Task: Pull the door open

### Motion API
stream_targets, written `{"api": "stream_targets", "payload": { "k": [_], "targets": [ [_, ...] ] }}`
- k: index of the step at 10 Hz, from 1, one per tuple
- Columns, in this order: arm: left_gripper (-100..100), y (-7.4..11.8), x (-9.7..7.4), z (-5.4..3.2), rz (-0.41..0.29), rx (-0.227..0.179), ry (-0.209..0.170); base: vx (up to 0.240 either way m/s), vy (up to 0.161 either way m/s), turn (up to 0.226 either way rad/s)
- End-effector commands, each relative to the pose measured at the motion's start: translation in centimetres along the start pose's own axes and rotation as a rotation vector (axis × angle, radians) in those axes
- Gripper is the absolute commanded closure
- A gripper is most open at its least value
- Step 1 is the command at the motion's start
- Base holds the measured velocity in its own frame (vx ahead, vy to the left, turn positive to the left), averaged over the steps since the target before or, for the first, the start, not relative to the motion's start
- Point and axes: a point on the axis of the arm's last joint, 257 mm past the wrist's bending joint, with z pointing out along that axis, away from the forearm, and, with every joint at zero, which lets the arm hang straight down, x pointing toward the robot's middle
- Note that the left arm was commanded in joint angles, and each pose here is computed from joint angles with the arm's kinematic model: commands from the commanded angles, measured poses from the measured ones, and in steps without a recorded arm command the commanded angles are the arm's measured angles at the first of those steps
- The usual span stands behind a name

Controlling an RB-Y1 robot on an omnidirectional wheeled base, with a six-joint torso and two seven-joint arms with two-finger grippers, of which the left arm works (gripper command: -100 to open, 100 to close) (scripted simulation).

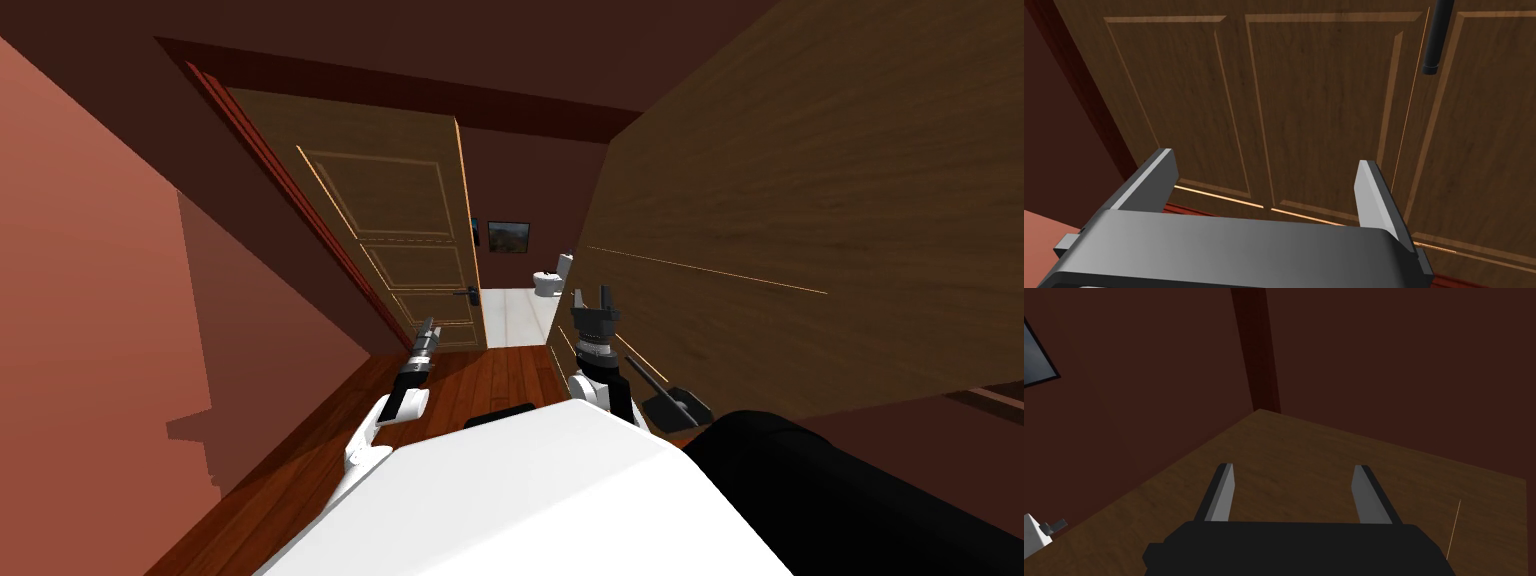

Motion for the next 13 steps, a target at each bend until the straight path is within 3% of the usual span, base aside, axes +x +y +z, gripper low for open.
{"api": "stream_targets", "payload": {
  "k": [1,13],
  "targets": [
    [-100,1.2,-0.2,0.02,-0.01,-0.026,0.0,0.115,-0.023,-0.058],
    [-100,10.2,-3.2,0.42,-0.071,-0.237,-0.026,0.132,-0.002,-0.065]
  ]
}}
